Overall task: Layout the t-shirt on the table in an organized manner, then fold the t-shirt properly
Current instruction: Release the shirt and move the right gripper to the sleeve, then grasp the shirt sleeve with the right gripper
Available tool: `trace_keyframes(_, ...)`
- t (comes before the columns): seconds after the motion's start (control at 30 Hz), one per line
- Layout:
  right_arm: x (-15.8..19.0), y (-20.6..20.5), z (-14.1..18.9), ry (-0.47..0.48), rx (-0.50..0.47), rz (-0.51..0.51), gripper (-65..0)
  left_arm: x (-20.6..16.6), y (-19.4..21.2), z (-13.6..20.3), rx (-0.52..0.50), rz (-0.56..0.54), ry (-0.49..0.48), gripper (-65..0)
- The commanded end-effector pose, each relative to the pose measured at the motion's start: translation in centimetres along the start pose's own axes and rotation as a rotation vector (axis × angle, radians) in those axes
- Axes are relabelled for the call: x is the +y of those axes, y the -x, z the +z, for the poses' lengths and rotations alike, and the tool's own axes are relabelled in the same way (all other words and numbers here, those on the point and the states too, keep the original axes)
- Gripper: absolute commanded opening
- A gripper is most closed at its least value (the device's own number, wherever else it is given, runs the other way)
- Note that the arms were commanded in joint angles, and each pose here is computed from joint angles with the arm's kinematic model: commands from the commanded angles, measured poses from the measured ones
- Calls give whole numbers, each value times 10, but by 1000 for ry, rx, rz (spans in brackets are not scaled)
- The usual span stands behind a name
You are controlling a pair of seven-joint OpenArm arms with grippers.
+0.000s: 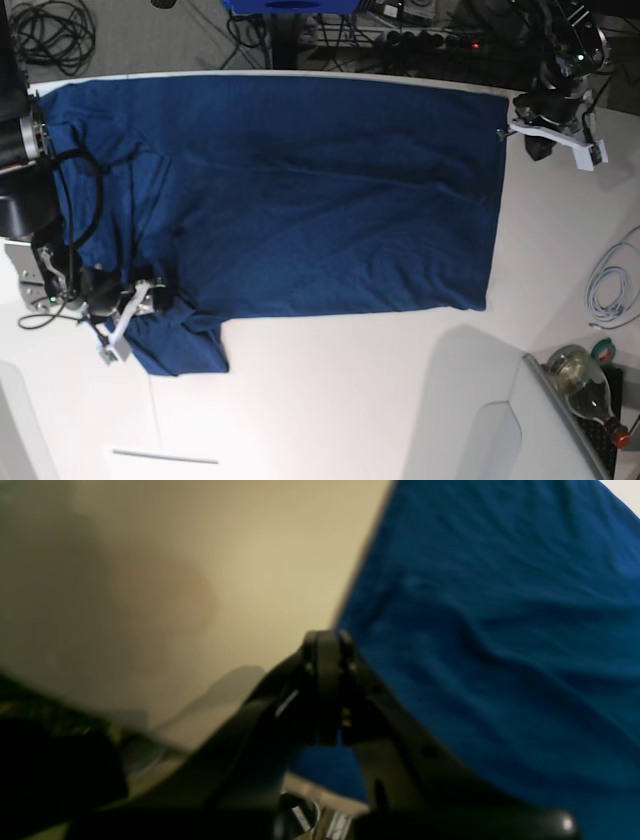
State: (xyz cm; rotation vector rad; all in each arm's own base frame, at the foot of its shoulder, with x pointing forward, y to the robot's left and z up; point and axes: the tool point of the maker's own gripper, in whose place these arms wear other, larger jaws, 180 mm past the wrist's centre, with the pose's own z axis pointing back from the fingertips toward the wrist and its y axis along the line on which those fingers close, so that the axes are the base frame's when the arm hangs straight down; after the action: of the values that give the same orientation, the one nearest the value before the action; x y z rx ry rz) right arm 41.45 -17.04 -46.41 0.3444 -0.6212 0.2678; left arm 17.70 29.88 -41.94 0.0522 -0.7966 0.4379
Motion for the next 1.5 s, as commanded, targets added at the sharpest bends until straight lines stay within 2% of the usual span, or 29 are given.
trace_keyframes(0.0, -3, -37, 6, 2, -91, 11, -297, 3, -12, 3, -41, -4, -2, -650)
trace_keyframes(0.07, -3, -36, 6, 4, -91, 8, -347, 10, -12, 5, -43, 3, -18, -650)
trace_keyframes(0.1, -4, -35, 6, 4, -90, 7, -399, 12, -11, 5, -42, 7, -23, -650)
trace_keyframes(0.2, -3, -35, 6, 4, -88, 9, -609, 14, -12, 5, -42, 7, -28, -650)
trace_keyframes(0.23, -4, -38, 6, 4, -93, 10, -650, 14, -12, 5, -42, 7, -28, -650)
trace_keyframes(0.4, -3, -48, 9, 2, -122, 15, -641, 14, -12, 5, -42, 6, -26, -650)
trace_keyframes(0.47, -12, -60, 16, 42, -167, -1, -603, 14, -12, 5, -42, 6, -26, -650)
trace_keyframes(0.53, -31, -61, 27, 126, -203, -37, -504, 14, -12, 5, -41, 5, -27, -650)
trace_keyframes(0.63, -41, -61, 30, 181, -211, -58, -288, 14, -12, 5, -42, 0, -30, -650)
trace_keyframes(0.67, -42, -58, 30, 182, -206, -62, -237, 14, -12, 5, -42, 1, -29, -650)
trace_keyframes(0.7, -43, -54, 28, 183, -198, -69, -227, 14, -12, 5, -43, 4, -28, -650)
trace_keyframes(1.0, -43, -39, 22, 183, -165, -98, -311, 14, -12, 5, -44, 6, -26, -650)
trace_keyframes(1.17, -35, -36, 16, 168, -156, -105, -414, 15, -9, 4, -36, 7, -29, -650)
trace_keyframes(1.33, -34, -32, 14, 166, -145, -113, -375, 15, -9, 4, -36, 5, -30, -650)
trace_keyframes(1.4, -34, -32, 14, 166, -144, -113, -384, 15, -9, 4, -35, 4, -31, -650)
trace_keyframes(1.47, -34, -32, 14, 166, -142, -113, -431, 15, -9, 4, -35, 4, -31, -650)
